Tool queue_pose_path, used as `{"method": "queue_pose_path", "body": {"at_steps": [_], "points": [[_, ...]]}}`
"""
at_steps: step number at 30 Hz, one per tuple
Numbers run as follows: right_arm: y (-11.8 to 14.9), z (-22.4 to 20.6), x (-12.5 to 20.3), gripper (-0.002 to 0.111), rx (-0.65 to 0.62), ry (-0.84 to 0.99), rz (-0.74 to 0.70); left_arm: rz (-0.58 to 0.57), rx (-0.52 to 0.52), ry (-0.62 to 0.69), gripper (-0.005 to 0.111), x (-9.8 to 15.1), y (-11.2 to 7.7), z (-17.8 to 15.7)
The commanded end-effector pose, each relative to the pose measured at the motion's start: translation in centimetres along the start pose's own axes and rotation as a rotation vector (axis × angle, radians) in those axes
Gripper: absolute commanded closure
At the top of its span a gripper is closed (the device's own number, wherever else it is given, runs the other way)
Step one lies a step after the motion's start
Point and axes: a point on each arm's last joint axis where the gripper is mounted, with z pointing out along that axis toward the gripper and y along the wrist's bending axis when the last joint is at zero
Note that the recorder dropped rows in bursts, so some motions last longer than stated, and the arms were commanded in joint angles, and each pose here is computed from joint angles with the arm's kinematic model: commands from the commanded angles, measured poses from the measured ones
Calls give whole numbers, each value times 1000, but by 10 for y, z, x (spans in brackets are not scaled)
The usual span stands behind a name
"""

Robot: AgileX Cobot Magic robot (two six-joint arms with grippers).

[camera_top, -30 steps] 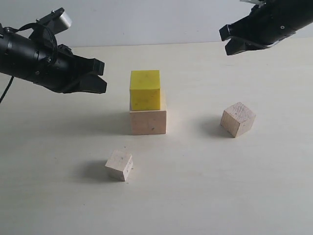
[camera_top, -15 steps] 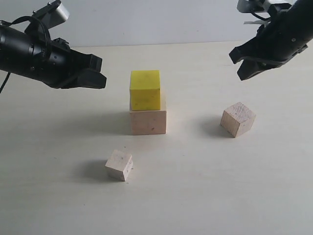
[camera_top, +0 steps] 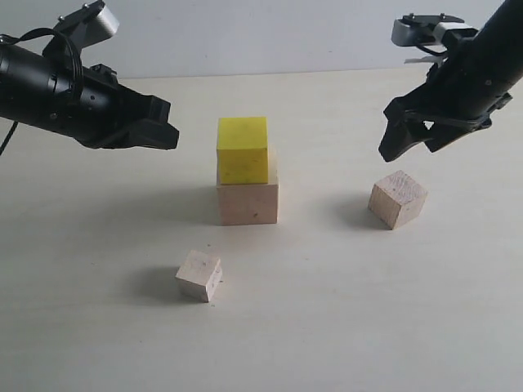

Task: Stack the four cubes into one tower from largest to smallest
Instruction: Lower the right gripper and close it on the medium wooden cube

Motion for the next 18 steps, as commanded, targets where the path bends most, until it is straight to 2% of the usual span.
{"method": "queue_pose_path", "body": {"at_steps": [1, 9, 18], "points": [[-6, 18, 1, 37, -4, 39, 14, 5, 5, -6, 107, -1, -1, -3], [-17, 52, 1, 37, -8, 89, 41, 8, 5, -6, 107, -1, -1, -3], [-21, 71, 4, 37, -25, 131, 18, 8, 5, -6, 107, -1, -1, -3]]}}
